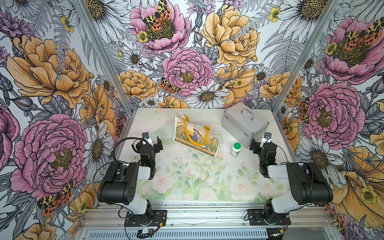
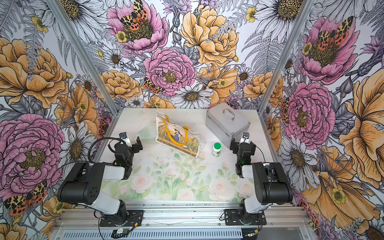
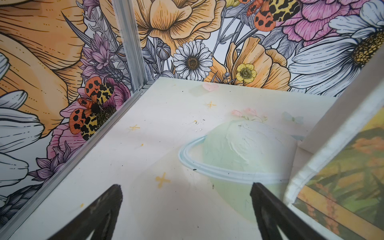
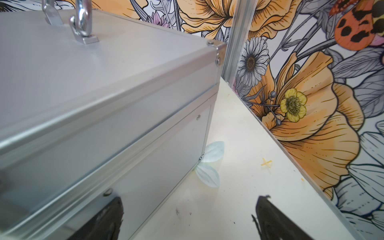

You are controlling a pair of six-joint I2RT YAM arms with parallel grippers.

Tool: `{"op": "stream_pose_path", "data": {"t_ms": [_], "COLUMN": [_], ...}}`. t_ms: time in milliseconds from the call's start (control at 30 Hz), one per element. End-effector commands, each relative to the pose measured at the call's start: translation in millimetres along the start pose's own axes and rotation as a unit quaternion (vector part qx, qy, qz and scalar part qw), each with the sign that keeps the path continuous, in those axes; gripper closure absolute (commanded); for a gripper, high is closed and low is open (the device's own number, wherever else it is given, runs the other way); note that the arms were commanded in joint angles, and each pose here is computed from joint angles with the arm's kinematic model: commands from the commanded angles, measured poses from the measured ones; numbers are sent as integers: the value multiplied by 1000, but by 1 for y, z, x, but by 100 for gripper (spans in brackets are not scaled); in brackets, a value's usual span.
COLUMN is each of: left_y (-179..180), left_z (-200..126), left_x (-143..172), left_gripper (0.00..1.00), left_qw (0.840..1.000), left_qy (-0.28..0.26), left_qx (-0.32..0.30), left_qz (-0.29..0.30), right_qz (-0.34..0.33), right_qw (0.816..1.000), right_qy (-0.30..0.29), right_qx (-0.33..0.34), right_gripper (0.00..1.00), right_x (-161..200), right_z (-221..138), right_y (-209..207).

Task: Place the art knife into the pouch
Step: Reset both arms

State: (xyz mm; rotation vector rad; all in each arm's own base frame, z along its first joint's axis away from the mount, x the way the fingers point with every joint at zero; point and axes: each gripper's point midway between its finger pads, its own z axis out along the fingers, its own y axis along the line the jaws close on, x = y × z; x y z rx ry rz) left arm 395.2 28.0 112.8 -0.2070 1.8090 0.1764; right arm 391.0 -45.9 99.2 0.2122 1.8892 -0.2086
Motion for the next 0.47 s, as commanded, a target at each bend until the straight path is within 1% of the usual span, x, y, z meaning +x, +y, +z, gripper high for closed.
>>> {"op": "stream_pose_path", "data": {"t_ms": [0, 433], "left_y": [0, 0], "left_z": [1, 0], "left_x": [-9, -8], "left_gripper": [1, 1], "left_qw": [1000, 1000], "left_qy": [-16, -15], "left_qx": [4, 4], "left_qz": [-1, -1], "right_qz": [2, 2], "right_qw": [999, 999], "right_qy": [-27, -27], "right_qx": [-22, -22], "right_gripper": [0, 1], "right_x": [-15, -15], "right_z": [0, 0], "right_y": [10, 10]}}
